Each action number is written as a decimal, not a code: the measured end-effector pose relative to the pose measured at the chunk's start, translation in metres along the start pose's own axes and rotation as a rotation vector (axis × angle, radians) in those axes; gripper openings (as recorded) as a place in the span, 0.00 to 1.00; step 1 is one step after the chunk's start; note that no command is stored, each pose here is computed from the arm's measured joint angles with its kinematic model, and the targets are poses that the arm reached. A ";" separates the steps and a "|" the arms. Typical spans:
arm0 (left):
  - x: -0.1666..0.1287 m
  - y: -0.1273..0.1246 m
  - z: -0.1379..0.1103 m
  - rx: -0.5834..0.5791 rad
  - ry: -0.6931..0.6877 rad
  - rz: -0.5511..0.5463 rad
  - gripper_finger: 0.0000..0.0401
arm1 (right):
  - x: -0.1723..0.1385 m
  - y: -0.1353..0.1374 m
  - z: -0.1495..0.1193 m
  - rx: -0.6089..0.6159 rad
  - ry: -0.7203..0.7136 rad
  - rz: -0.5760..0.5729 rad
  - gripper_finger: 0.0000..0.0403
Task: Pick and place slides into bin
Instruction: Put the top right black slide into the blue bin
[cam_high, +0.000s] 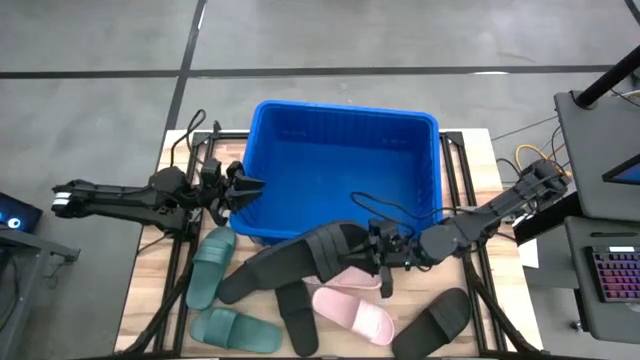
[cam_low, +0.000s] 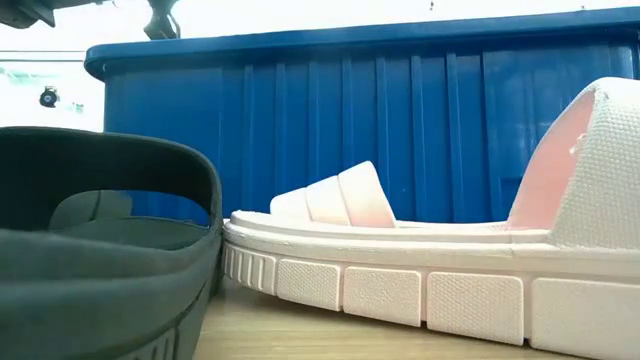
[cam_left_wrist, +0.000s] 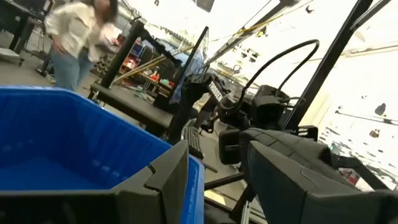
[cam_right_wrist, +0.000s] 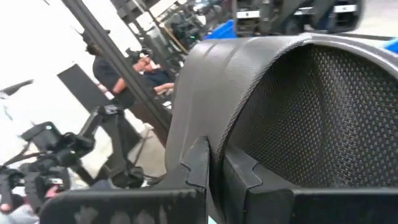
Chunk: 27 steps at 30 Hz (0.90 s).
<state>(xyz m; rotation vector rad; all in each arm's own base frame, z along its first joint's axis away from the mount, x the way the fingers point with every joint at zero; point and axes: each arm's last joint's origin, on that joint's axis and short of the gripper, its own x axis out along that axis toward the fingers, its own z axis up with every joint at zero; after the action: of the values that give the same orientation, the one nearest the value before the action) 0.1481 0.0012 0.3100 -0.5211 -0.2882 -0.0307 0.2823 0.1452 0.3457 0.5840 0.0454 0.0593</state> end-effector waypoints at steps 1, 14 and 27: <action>-0.001 0.000 0.001 0.001 -0.011 0.005 0.38 | -0.003 -0.001 0.002 -0.005 -0.001 -0.020 0.03; -0.008 0.000 0.010 0.231 -0.104 0.117 0.38 | -0.028 -0.004 0.034 -0.081 -0.193 -0.228 0.03; 0.000 0.001 0.000 0.158 -0.015 0.031 0.39 | -0.025 -0.017 0.042 -0.337 -0.238 -0.439 0.03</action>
<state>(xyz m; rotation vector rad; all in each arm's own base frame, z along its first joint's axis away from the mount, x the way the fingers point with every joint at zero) 0.1482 0.0023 0.3099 -0.3686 -0.2942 0.0263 0.2610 0.1058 0.3719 0.2314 -0.0671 -0.4218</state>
